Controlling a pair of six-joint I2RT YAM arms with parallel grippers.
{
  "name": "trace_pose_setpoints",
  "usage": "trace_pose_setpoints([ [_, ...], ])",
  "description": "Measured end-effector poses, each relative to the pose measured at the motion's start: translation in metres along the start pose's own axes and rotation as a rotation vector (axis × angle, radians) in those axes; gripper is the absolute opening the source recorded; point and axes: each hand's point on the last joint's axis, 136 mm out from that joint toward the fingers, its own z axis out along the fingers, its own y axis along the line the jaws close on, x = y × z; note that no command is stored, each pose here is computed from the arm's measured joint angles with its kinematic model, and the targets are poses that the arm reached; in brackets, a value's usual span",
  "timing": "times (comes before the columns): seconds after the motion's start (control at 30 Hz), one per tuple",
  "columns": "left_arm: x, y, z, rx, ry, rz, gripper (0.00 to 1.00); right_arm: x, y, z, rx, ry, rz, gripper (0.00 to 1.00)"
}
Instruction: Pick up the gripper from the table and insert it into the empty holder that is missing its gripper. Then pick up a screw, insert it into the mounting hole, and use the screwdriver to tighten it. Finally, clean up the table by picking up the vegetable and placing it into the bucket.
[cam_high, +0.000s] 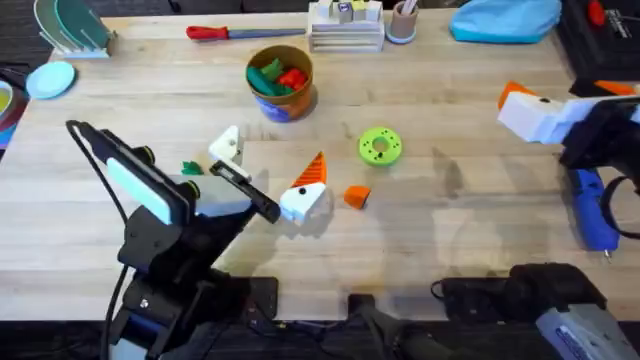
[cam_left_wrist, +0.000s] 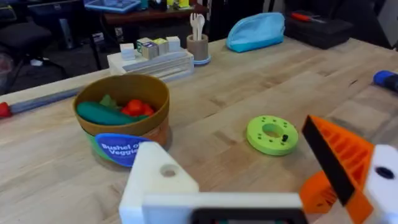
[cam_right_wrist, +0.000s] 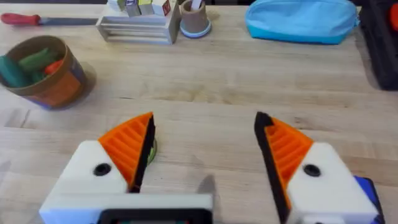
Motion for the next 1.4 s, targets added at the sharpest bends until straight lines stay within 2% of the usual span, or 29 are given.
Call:
trace_pose_setpoints([
  [0.93, 0.000, -0.002, 0.000, 0.011, -0.001, 0.000, 0.993, 0.000, 0.000, 0.000, 0.000, 0.000, 0.000, 0.934],
  [1.07, 0.000, -0.002, 0.000, 0.009, -0.001, 0.000, 0.993, -0.001, 0.001, 0.000, -0.008, -0.005, 0.049, 0.935],
  [1.17, 0.000, 0.002, 0.000, -0.011, 0.000, 0.000, 0.993, 0.001, 0.012, 0.002, -0.067, 0.012, 0.081, 0.936],
  [1.3, 0.001, 0.011, 0.000, -0.066, 0.003, -0.001, 0.993, 0.021, 0.041, 0.019, -0.218, 0.148, 0.080, 0.935],
  [1.4, 0.001, 0.017, -0.001, -0.100, 0.006, 0.011, 0.993, 0.043, 0.070, 0.031, -0.336, 0.271, 0.021, 0.935],
])
